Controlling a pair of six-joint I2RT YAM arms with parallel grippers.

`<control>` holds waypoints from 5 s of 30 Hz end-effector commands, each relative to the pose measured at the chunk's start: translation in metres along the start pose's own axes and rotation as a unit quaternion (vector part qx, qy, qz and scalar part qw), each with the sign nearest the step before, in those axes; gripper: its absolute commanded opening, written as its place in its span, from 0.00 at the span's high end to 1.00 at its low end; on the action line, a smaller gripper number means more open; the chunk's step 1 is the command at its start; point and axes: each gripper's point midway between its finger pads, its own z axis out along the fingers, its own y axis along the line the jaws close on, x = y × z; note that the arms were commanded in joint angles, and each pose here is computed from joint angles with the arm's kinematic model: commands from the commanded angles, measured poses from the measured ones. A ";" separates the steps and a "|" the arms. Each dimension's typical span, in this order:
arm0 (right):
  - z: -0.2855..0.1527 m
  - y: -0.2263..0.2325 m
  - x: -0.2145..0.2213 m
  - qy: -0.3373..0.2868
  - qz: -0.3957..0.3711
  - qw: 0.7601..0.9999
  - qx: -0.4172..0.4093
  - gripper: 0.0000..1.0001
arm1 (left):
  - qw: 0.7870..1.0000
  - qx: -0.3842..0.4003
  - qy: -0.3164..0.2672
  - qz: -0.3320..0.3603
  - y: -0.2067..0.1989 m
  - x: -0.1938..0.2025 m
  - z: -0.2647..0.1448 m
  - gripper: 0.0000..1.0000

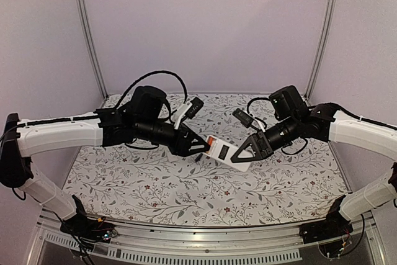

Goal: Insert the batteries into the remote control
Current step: Press the battery in the battery compartment, then pass from the right arm to the left

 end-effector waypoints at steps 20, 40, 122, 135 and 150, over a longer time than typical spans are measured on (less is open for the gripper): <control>-0.005 0.022 -0.012 -0.006 -0.016 0.999 -0.037 1.00 | 0.989 -0.142 0.031 0.012 0.039 0.003 0.000 0.63; -0.007 0.016 0.009 0.039 -0.038 0.998 -0.017 1.00 | 0.999 -0.021 -0.039 -0.011 0.009 -0.023 -0.025 0.32; 0.021 0.026 0.035 0.122 0.014 0.990 -0.070 1.00 | 0.848 -0.121 0.091 0.508 -0.066 0.053 0.017 0.03; 0.029 0.023 0.041 0.143 0.033 0.986 -0.074 1.00 | 0.829 -0.114 0.106 0.537 -0.075 0.062 0.028 0.46; -0.007 0.006 -0.021 -0.031 0.024 0.999 -0.027 0.47 | 0.882 -0.236 0.007 0.407 -0.048 0.000 0.021 0.72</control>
